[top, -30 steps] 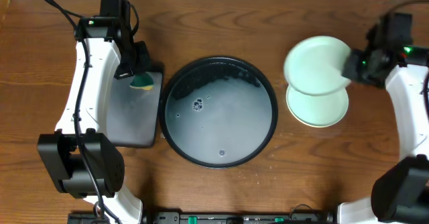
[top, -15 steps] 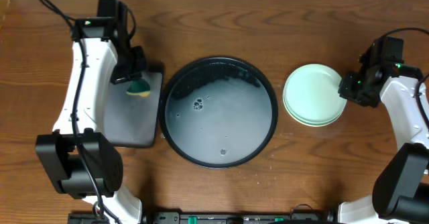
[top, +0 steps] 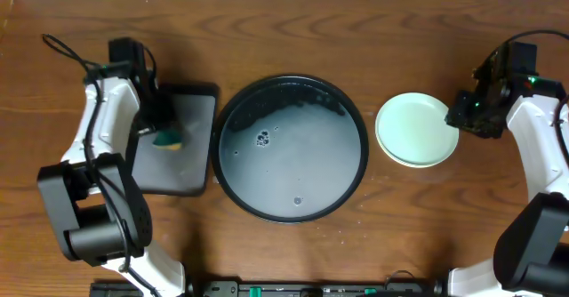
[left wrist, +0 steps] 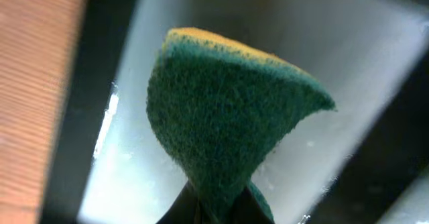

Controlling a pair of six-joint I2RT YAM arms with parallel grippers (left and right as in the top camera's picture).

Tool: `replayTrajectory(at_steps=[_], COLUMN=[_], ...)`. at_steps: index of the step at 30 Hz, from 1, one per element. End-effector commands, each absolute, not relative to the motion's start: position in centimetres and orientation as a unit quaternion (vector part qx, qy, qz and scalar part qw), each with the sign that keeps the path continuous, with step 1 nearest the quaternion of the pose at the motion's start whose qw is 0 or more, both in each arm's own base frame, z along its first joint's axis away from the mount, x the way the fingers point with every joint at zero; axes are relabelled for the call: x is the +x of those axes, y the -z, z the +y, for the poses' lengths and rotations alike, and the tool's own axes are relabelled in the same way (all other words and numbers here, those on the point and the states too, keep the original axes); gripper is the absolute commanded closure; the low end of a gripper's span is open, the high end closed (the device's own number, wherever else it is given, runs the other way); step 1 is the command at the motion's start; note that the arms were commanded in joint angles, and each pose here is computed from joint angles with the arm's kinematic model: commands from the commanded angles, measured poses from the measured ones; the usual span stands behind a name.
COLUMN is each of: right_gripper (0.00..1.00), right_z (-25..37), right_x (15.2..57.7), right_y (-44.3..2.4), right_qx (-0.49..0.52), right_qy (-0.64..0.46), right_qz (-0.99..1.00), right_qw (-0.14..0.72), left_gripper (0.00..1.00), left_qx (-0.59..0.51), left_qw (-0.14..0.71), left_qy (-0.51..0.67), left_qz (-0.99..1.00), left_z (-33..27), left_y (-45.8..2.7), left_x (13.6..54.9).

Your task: Clean dirty plates on tray and stack at the side

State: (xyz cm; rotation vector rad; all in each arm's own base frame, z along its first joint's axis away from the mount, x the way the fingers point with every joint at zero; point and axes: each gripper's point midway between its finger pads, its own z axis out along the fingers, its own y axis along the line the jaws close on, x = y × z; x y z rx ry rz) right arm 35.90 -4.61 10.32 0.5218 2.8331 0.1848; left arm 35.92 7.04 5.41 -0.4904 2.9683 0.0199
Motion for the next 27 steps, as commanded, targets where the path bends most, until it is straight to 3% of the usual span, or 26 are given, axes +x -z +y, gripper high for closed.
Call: replayTrajectory(at_steps=[1, 2, 5, 10, 14, 18, 20, 21, 27], right_gripper=[0.6, 0.6, 0.6, 0.58, 0.5, 0.47, 0.35, 0.01, 0.01], right_z=[-4.2, -4.2, -3.9, -2.0, -0.4, -0.3, -0.2, -0.1, 0.3], right_x=[36.5, 36.5, 36.5, 36.3, 37.0, 37.4, 36.7, 35.7, 29.9], right_y=[-11.9, -12.2, -12.9, -15.0, -20.4, -27.3, -31.9, -34.7, -41.4], right_qx=[0.166, 0.166, 0.161, 0.121, 0.076, 0.063, 0.057, 0.054, 0.042], right_qy=[-0.069, -0.069, -0.069, -0.071, -0.072, -0.073, -0.073, -0.072, -0.071], right_qz=[0.973, 0.973, 0.973, 0.975, 0.961, 0.935, 0.913, 0.898, 0.848], right_qw=[0.142, 0.143, 0.149, 0.174, 0.254, 0.343, 0.397, 0.431, 0.523], left_gripper=[0.61, 0.27, 0.26, 0.25, 0.25, 0.25, 0.25, 0.25, 0.25], left_qx=[-0.135, -0.134, -0.154, -0.149, -0.138, -0.132, -0.131, -0.131, -0.131], left_qw=[0.041, 0.036, 0.038, 0.133, 0.23, 0.265, 0.273, 0.273, 0.273], left_qy=[-0.013, -0.013, -0.007, 0.077, 0.113, 0.111, 0.111, 0.111, 0.111], left_qz=[0.99, 0.99, 0.987, 0.977, 0.957, 0.949, 0.947, 0.947, 0.947], left_z=[7.0, 6.9, 6.7, 4.2, 2.9, 2.7, 2.7, 2.7, 2.7], left_y=[-3.8, -3.8, -4.8, -12.8, -19.6, -22.1, -22.7, -22.7, -22.7], left_x=[34.2, 34.0, 34.0, 36.8, 36.8, 36.1, 35.9, 35.9, 35.9])
